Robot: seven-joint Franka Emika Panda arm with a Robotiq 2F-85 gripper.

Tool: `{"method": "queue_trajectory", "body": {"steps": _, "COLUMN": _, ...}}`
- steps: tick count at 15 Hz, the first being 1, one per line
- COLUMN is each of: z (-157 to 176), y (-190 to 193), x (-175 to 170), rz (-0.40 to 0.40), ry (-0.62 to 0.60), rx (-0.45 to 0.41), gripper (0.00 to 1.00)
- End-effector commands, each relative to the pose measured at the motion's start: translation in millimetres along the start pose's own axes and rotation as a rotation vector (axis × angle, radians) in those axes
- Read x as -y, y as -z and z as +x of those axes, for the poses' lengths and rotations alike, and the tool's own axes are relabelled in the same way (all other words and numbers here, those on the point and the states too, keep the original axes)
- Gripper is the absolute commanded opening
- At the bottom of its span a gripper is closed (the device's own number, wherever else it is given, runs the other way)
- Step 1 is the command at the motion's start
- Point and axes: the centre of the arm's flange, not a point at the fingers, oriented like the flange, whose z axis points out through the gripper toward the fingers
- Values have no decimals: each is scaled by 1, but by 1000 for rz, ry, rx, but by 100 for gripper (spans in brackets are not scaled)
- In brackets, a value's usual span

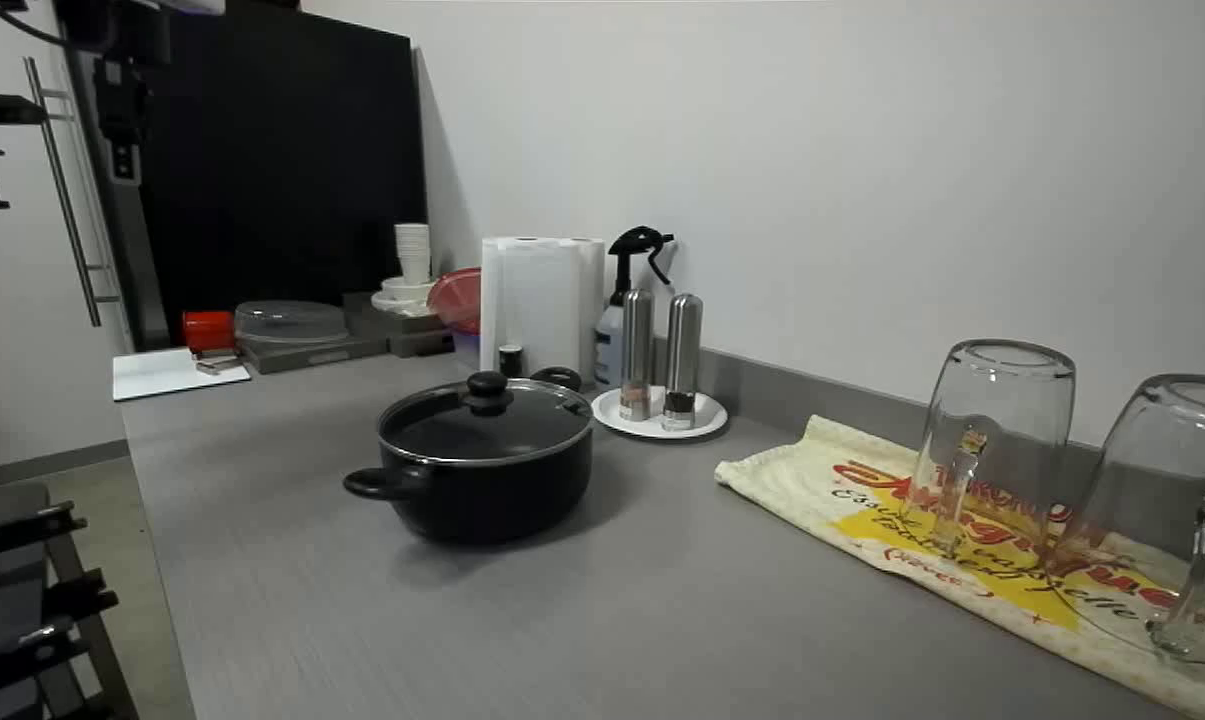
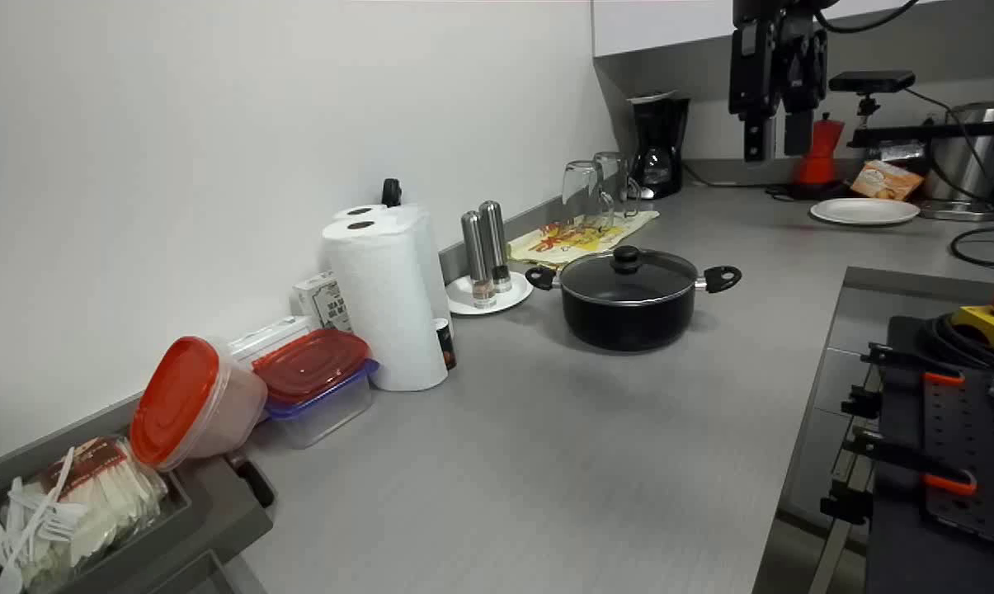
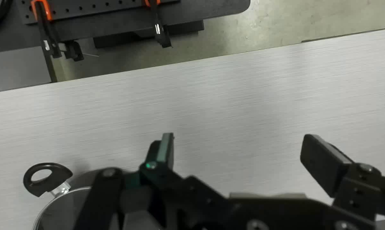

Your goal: Uncover the pot and put the lid on the counter

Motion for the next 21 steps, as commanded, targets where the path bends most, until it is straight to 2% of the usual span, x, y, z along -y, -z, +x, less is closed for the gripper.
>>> {"method": "queue_trajectory", "body": {"steps": 1, "z": 0, "y": 0, "x": 0, "rz": 1, "ry": 0, "rx": -1, "gripper": 100}}
{"method": "queue_trajectory", "body": {"steps": 9, "z": 0, "y": 1, "x": 0, "rz": 1, "ry": 0, "rx": -2, "gripper": 100}}
{"method": "queue_trajectory", "body": {"steps": 16, "z": 106, "y": -17, "x": -38, "rz": -32, "ry": -101, "rx": 18, "gripper": 100}}
{"method": "queue_trajectory", "body": {"steps": 21, "z": 162, "y": -23, "x": -66, "rz": -86, "ry": -152, "rx": 4, "gripper": 100}}
